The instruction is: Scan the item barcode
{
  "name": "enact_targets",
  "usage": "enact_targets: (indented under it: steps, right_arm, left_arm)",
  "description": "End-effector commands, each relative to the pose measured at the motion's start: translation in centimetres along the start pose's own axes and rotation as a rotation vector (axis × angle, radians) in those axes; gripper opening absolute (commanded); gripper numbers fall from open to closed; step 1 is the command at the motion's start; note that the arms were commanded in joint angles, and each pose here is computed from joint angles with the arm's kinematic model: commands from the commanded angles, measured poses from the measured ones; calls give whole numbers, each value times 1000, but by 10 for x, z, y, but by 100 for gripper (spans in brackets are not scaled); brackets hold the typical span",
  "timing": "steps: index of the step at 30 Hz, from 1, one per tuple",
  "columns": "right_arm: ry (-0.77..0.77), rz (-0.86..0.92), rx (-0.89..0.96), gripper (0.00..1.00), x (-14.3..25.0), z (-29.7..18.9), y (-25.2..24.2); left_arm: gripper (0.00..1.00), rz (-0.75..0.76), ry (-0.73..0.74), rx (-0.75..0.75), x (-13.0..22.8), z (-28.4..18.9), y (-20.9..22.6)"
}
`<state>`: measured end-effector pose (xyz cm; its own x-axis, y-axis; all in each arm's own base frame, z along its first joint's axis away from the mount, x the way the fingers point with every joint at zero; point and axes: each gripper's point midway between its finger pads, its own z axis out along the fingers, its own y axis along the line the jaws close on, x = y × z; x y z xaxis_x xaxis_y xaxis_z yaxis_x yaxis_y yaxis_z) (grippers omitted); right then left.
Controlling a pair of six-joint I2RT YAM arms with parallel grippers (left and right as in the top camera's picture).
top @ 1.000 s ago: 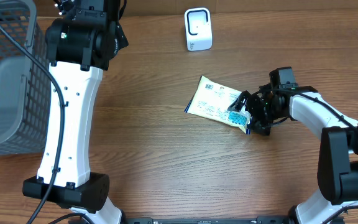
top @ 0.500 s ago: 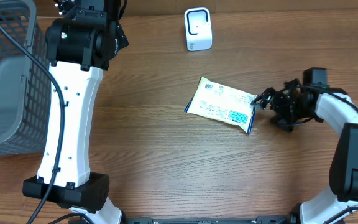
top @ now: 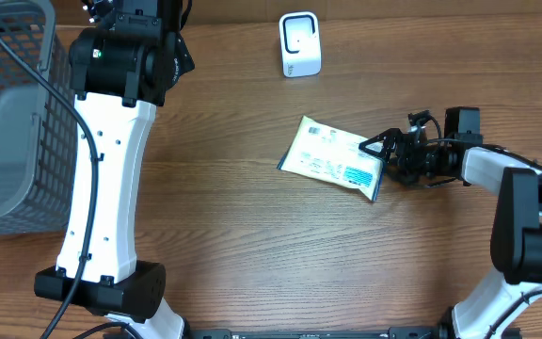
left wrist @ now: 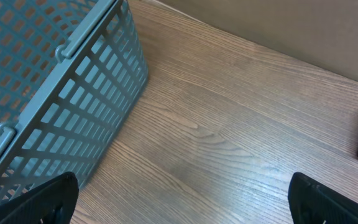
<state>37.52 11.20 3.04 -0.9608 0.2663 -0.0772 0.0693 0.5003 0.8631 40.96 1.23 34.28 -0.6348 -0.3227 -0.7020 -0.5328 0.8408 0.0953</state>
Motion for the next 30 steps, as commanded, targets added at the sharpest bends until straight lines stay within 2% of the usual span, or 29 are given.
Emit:
enact_targets:
  steps: [1, 3, 8, 11, 13, 14, 19, 21, 26, 30]
  right_arm:
    - [103, 117, 48, 100, 39, 25, -41]
    - [123, 121, 51, 90, 45, 30, -43]
    - [165, 72, 55, 45, 56, 42, -38]
    - [177, 45, 69, 29, 59, 49, -36]
    - [175, 33, 77, 8, 59, 51, -36]
    - [175, 27, 76, 4, 59, 52, -35]
    - [153, 16, 59, 4, 51, 49, -34]
    - [157, -4, -1, 4, 51, 45, -24]
    - [140, -237, -337, 4, 48, 7, 48]
    - [89, -312, -365, 4, 42, -20, 77]
  left_arm:
    - [100, -13, -7, -4, -1, 1, -3]
    - [100, -13, -7, -4, -1, 1, -3]
    - [100, -13, -7, -4, -1, 1, -3]
    - [100, -13, -7, -4, -1, 1, -3]
    - [100, -13, -7, -4, -1, 1, -3]
    - [100, -13, -7, -4, -1, 1, -3]
    - [100, -13, -7, -4, -1, 1, -3]
    - [100, -13, -7, -4, -1, 1, -3]
    - [100, -13, -7, -4, -1, 1, -3]
    - [100, -13, -7, -4, -1, 1, -3]
